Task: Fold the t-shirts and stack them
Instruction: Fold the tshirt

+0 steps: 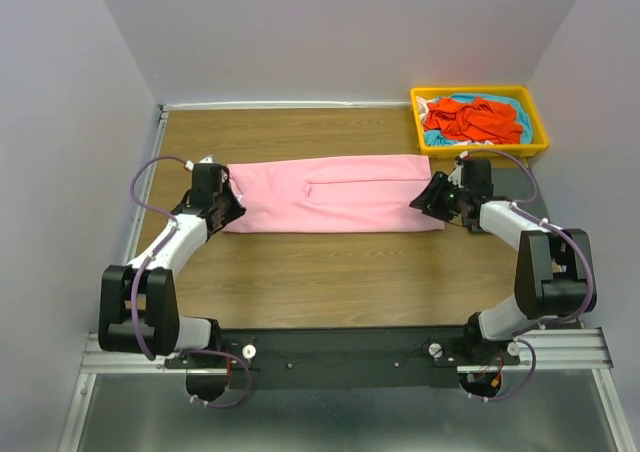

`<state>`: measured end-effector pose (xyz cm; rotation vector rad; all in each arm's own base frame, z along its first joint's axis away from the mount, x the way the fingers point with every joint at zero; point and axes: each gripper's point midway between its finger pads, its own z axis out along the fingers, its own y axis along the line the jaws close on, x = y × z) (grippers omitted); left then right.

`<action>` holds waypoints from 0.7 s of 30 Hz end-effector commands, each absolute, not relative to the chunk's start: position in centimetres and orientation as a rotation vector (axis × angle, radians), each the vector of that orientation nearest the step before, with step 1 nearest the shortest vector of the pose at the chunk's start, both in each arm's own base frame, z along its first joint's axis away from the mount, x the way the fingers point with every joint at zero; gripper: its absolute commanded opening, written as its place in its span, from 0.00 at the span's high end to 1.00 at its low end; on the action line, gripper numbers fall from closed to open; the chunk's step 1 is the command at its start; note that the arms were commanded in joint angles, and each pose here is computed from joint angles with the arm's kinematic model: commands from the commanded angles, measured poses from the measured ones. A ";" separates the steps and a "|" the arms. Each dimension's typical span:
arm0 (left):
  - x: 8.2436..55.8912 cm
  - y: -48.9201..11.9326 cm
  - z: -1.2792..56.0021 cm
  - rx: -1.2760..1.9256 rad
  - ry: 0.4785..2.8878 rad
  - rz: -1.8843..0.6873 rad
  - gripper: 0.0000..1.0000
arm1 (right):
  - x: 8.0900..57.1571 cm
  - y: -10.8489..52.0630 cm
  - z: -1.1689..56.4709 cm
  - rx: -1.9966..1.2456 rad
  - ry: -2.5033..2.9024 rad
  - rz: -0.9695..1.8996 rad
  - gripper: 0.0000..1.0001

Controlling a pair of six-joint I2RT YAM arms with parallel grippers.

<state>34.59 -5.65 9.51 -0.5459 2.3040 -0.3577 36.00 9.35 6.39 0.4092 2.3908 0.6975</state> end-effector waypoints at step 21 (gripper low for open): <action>40.3 -0.8 1.0 -0.643 2.493 -0.044 0.83 | 21.0 10.6 -0.9 0.643 2.855 0.655 0.42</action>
